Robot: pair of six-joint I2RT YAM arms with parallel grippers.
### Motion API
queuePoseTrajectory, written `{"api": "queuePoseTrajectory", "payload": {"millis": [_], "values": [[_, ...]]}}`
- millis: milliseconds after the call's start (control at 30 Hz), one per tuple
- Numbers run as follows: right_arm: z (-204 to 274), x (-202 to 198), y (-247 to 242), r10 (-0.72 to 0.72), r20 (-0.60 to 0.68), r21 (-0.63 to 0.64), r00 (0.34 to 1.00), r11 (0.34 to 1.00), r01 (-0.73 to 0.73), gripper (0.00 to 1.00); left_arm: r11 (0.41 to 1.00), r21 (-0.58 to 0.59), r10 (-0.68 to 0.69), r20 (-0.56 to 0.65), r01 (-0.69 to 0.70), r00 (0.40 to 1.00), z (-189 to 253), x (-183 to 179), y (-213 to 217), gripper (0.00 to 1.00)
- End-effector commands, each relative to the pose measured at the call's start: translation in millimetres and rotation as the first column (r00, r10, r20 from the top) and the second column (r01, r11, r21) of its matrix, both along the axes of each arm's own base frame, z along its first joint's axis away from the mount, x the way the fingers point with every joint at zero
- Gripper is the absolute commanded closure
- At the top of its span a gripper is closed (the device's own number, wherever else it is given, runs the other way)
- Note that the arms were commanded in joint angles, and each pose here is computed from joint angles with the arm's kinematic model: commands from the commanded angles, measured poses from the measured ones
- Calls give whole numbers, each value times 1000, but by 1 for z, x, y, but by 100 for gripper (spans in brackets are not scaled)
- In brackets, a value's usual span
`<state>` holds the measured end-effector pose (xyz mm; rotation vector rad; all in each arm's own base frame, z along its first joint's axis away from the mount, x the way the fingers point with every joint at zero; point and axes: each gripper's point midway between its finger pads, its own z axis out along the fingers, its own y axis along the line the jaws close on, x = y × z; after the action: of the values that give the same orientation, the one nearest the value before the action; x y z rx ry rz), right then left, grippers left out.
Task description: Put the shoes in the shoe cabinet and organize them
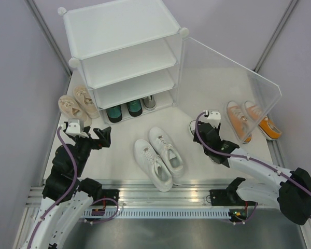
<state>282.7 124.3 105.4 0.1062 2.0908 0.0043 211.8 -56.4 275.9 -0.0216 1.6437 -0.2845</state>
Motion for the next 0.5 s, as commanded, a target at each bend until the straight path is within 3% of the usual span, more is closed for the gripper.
{"api": "queuePoseTrajectory", "payload": {"millis": [0,367,467], "values": [[3,-7,-21,-94,12,-26,996,995,94,37,999,33,-15,27,14,1000,4,2,-1,0],[-34,-7,-19,-120,-97,-89,988,990,112,38,999,32,-21,29,20,999,4,1,-2,1],[-41,-6,-19,-124,-111,-111,986,988,112,46,999,31,-27,31,26,999,5,1,-3,0]]}}
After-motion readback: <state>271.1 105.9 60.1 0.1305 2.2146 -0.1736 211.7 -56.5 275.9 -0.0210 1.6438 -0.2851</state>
